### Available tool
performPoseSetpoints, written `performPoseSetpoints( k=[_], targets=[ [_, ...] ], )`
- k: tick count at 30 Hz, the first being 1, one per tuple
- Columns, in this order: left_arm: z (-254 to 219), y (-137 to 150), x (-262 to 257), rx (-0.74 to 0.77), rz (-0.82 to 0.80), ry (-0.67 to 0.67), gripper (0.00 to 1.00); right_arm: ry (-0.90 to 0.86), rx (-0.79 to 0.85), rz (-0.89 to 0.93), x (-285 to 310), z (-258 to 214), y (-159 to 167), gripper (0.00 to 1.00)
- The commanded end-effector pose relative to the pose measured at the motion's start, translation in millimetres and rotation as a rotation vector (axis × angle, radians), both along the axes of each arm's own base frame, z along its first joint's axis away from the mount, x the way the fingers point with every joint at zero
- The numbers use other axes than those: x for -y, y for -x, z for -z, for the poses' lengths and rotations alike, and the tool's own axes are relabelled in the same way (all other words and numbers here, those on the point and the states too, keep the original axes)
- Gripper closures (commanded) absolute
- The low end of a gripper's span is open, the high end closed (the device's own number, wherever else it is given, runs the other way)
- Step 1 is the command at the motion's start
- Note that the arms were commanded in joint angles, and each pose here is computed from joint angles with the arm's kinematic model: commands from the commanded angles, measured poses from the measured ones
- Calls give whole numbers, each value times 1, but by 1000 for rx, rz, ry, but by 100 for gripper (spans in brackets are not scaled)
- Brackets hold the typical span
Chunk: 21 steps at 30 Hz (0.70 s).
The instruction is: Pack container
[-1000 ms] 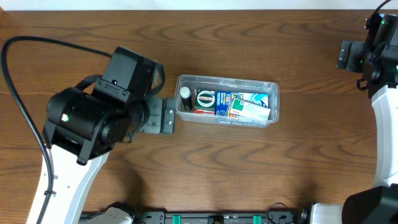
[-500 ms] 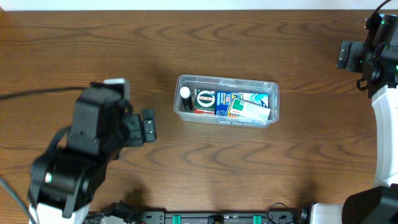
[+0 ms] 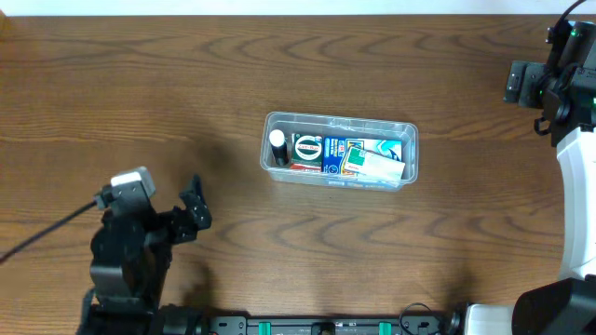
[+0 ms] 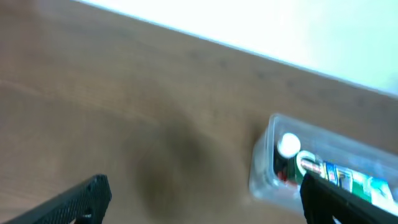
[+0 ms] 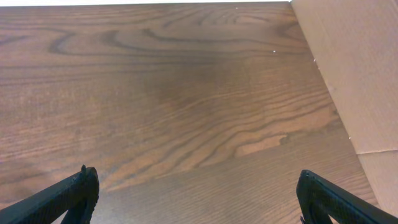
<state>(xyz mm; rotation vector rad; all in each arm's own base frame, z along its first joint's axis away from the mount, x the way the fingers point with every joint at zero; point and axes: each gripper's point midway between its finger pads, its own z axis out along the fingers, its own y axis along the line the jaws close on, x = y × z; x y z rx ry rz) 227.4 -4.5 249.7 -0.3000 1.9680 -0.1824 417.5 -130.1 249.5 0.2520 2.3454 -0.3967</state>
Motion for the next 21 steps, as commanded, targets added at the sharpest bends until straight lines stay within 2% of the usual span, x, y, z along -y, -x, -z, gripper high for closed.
performPoseSetpoints(
  k=[1,16,21],
  targets=[
    [10,-1,-8,65,-35,-8,2,-5,3,19,4,0,2,1],
    [38,-22,-24,472,-103,8,2,-5,3,19,4,0,2,1],
    [45,-21,-26,535,-113,8,2,-5,4,19,4,0,2,1]
  ],
)
